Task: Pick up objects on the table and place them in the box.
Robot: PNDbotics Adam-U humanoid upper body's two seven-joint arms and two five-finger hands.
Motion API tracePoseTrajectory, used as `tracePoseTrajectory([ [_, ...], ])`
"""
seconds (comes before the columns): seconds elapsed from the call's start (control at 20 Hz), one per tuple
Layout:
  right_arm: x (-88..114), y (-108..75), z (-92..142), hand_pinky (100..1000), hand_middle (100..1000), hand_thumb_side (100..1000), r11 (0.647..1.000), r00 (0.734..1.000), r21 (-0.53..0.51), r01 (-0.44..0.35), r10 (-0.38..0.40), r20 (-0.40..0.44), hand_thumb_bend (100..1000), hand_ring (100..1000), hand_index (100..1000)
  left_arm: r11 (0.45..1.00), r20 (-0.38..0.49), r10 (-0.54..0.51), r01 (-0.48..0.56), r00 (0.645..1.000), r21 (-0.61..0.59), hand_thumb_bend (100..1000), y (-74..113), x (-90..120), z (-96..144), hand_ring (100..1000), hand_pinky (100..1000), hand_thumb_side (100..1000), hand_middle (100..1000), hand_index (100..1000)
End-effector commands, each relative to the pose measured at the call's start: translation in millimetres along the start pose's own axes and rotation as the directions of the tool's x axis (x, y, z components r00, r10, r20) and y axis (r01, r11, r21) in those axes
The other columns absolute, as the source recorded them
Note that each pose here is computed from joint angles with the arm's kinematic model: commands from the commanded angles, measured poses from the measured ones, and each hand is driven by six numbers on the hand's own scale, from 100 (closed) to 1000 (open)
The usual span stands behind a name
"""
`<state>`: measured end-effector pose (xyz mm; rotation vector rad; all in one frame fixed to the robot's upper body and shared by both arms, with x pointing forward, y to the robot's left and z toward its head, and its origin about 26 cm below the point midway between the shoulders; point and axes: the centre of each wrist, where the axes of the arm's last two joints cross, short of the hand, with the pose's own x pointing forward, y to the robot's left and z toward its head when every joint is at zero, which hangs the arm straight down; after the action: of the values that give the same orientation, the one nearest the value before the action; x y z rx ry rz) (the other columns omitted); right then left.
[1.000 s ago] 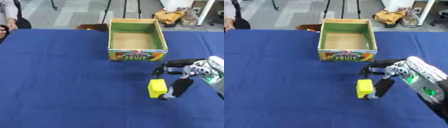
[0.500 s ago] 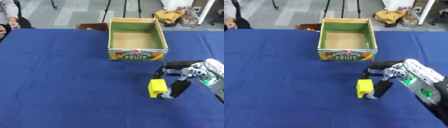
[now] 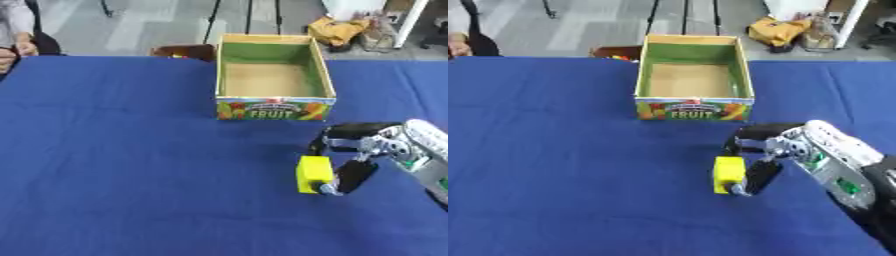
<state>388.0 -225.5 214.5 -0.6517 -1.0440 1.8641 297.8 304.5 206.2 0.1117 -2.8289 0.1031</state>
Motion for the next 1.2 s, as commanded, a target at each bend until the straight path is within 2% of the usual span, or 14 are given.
tracePoseTrajectory([
  [0.05,-2.6,-5.4,3.4,879,681,358,1.0,1.0,-0.005,-0.018,0.018,-0.012,330,872,788,1.0,0.032,-0.001,0.002,1.0,-0.015,100,-0.6,4.8,-7.4,750,595,1000,865,964],
  [0.5,-3.0,-7.0,3.1,847,553,352,0.999,1.0,-0.048,-0.008,0.007,-0.02,246,828,697,1.0,0.031,-0.001,0.001,1.0,-0.016,100,-0.8,4.8,-7.6,750,593,1000,865,964],
  [0.8,-3.8,-12.4,7.2,834,533,351,0.994,1.0,-0.105,-0.006,0.004,-0.027,191,814,667,1.0,0.03,-0.001,0.001,1.0,-0.017,100,-0.6,4.9,-7.8,750,593,1000,865,964],
  [1.2,-3.8,-29.3,22.4,822,507,342,0.98,0.998,-0.193,-0.041,0.033,-0.046,104,803,641,1.0,0.031,-0.001,0.002,1.0,-0.02,100,-0.1,5.0,-7.9,750,592,1000,864,964],
])
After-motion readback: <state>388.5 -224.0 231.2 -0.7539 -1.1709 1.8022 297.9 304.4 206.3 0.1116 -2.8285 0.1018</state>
